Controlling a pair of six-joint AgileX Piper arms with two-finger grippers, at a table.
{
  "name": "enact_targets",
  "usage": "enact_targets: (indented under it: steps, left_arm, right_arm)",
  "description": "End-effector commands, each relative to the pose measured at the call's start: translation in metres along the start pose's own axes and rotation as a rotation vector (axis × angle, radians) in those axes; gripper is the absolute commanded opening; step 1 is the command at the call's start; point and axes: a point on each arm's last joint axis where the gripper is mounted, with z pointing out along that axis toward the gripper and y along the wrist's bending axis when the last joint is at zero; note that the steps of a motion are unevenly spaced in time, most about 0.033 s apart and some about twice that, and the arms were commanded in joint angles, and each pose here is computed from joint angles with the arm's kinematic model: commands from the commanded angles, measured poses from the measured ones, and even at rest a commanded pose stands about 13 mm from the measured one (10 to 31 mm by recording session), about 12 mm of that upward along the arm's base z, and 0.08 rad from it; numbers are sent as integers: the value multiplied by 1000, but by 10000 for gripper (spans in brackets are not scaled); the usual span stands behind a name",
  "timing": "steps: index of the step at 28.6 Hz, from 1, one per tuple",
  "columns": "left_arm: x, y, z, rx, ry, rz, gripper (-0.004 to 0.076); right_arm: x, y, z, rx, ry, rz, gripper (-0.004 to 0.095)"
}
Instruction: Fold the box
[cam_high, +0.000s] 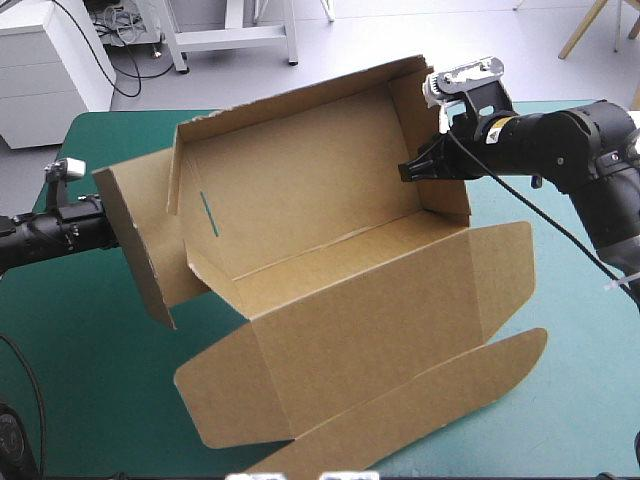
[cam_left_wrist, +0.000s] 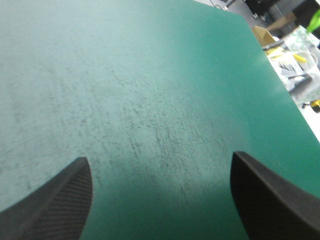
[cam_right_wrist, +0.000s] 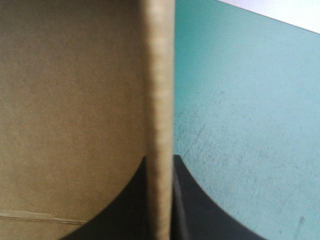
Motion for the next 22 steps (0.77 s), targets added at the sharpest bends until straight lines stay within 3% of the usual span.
enact_targets:
  steps: [1,12,22]
  left_arm:
    - [-8,-36,2,172,-40,113,545]
    - [-11,-48,8,246,-70,127,545]
    - [-8,-94,20,403,-92,206,545]
  right_arm:
    - [-18,3,-18,-17,-186,32,-19]
    - [-22,-11,12,65,-178,91,-19]
    - [-17,-26,39,183,-109,84,-19]
